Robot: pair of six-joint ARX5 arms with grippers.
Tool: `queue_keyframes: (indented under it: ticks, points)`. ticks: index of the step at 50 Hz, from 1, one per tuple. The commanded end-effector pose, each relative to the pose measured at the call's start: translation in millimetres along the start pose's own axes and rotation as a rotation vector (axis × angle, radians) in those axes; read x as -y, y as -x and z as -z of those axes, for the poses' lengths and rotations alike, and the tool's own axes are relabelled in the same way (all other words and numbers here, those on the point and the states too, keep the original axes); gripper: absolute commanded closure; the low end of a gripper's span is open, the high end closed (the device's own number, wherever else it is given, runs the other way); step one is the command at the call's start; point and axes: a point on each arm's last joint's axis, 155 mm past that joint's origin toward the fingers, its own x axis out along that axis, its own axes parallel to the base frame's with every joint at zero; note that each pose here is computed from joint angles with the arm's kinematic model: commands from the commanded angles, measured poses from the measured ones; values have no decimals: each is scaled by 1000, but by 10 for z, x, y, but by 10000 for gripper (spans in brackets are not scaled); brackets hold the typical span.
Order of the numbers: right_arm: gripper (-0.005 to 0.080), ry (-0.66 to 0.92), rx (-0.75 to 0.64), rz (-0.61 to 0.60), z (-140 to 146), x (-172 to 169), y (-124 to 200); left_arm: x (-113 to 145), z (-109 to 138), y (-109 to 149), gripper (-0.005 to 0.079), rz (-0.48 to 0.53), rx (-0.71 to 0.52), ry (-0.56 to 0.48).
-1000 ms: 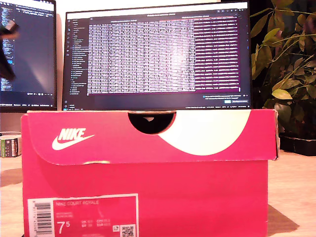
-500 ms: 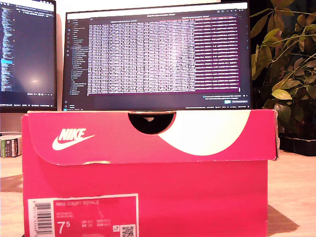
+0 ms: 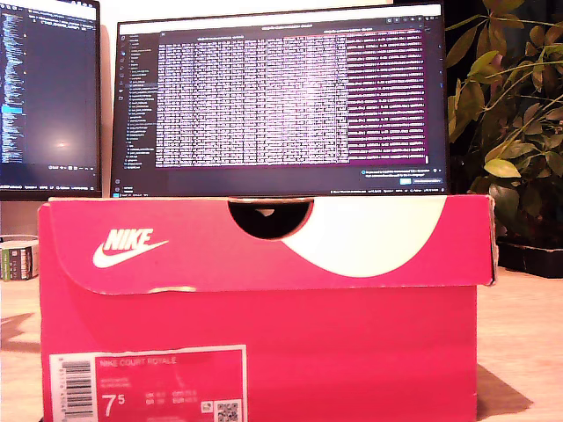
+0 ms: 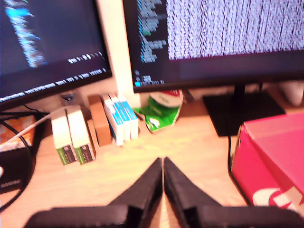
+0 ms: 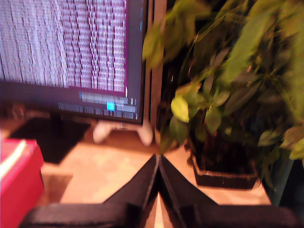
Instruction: Close the red shoebox by pushing the lid with your left arm and holding the box in place with your right arm
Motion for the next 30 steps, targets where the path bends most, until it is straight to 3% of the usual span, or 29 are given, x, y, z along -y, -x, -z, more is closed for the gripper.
queue_keyframes:
  ticks: [1,8,21,30]
  points:
    - [764,-11,-16,6,115,5,11,-12,-3,23,761,-4,18,8]
    - [765,-24,18,7,30,0,74,2,-104,79,761,-1,58,7]
    - [764,-53,37,26,172,-1,227,68,-142,189,761,13,76,2]
    - [764,-67,114,55,53,33,400,64,-163,293,761,2,107,5]
